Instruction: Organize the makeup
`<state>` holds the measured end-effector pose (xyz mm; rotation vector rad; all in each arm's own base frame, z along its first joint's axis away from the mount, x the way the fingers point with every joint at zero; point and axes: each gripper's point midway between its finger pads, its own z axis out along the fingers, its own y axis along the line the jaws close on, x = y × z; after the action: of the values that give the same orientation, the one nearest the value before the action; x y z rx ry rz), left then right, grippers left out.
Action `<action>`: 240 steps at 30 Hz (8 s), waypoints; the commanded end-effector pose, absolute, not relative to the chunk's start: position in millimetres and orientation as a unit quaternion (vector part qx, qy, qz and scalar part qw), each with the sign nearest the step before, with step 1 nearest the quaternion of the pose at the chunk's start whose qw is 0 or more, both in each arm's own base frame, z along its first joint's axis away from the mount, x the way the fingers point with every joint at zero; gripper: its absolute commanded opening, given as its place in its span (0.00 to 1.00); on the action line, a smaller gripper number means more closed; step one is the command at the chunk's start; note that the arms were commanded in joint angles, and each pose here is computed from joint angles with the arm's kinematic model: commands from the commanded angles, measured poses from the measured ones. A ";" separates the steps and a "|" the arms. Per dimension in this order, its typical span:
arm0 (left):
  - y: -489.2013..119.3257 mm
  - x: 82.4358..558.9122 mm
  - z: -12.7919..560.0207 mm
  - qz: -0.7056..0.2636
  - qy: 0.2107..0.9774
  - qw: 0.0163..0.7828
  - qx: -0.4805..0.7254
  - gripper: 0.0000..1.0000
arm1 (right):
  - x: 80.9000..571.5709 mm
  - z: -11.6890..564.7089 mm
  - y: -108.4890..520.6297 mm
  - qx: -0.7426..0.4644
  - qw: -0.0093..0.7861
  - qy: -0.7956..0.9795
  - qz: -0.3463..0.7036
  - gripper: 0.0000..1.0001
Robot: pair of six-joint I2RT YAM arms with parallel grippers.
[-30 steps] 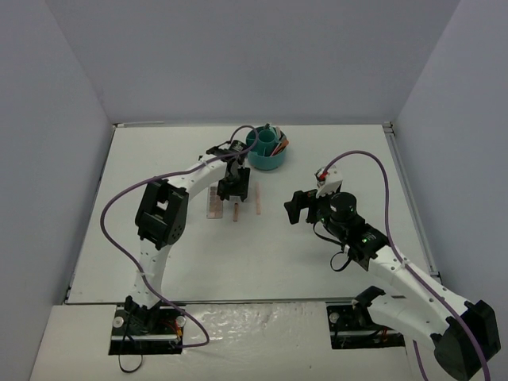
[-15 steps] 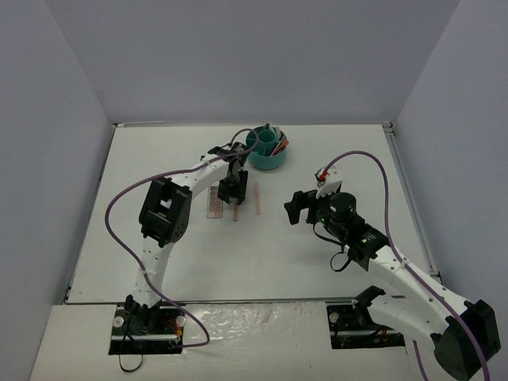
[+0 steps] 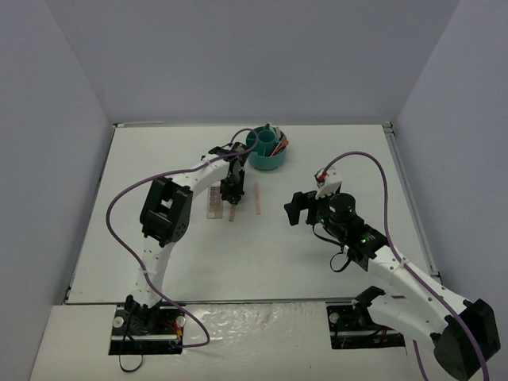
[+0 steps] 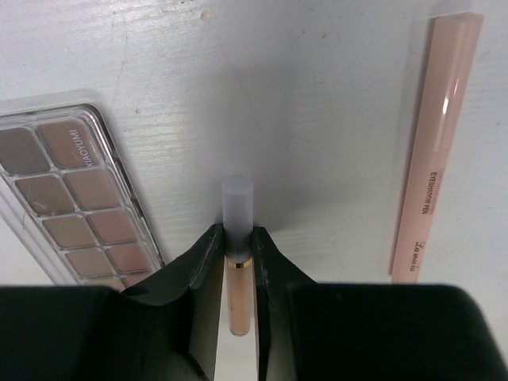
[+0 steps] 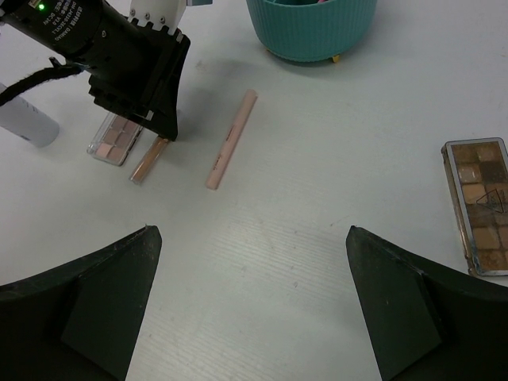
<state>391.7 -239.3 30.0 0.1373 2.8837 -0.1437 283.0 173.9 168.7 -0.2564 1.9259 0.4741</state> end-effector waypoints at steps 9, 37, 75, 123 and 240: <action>-241.3 448.5 173.1 -0.110 0.912 0.390 0.063 0.00 | 296.1 188.5 167.8 -0.080 0.577 0.789 0.194 1.00; -311.7 582.4 340.2 -0.252 0.573 0.743 0.235 0.00 | 305.5 170.1 162.2 -0.076 0.560 0.803 0.191 1.00; -321.3 630.0 275.8 -0.291 0.580 0.725 0.230 0.09 | 306.9 158.3 164.1 -0.083 0.543 0.812 0.197 1.00; -296.1 400.5 134.9 -0.114 0.933 0.339 0.032 0.68 | 293.5 182.3 158.2 -0.067 0.568 0.791 0.219 1.00; -262.5 479.0 247.4 -0.123 0.852 0.489 0.138 0.00 | 296.9 179.3 156.9 -0.063 0.569 0.789 0.220 1.00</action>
<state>420.0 -249.8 117.6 0.3375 2.5448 -0.2365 288.7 153.7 152.8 -0.1614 1.9559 0.4865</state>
